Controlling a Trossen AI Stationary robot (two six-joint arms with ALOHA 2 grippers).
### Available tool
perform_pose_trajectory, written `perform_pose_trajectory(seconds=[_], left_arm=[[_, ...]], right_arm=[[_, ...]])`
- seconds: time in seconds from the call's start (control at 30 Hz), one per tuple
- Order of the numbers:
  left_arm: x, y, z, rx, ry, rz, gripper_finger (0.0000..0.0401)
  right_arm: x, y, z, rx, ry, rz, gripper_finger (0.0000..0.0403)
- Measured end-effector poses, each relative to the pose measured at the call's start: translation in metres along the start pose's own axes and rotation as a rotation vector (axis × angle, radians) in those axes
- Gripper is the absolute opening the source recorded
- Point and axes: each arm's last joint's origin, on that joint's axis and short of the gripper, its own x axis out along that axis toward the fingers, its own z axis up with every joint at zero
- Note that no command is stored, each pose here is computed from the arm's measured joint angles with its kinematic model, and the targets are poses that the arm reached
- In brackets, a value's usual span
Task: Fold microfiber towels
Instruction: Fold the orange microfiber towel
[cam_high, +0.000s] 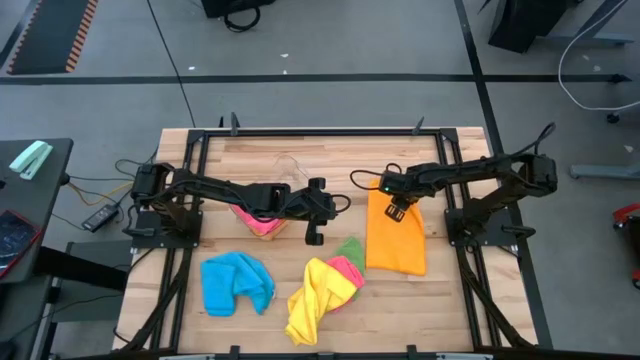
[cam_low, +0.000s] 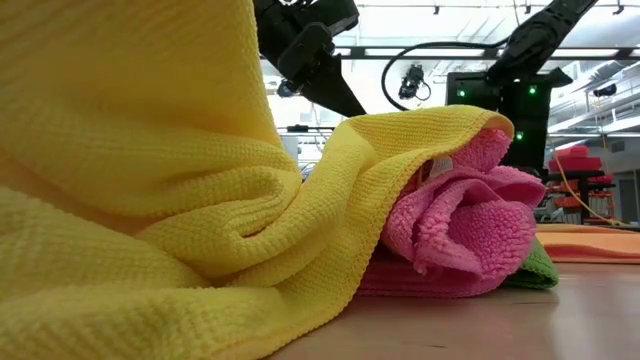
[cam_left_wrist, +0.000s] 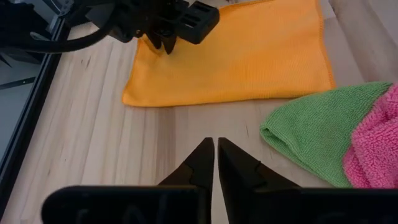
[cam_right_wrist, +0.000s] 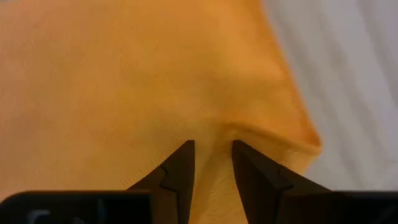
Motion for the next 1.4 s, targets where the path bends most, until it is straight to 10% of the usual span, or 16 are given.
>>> perform_pose_trajectory(seconds=[0.6, 1.03, 1.4], left_arm=[[0.000, 0.000, 0.000, 0.000, 0.000, 0.000, 0.0029], [0.000, 0.000, 0.000, 0.000, 0.000, 0.000, 0.0018], [0.000, 0.000, 0.000, 0.000, 0.002, -0.001, 0.0028]], right_arm=[[-0.005, -0.016, -0.013, 0.086, 0.093, -0.291, 0.0112], [-0.019, 0.004, 0.020, -0.168, -0.123, -0.113, 0.0140], [-0.015, -0.005, 0.019, -0.154, -0.053, -0.046, 0.0174]])
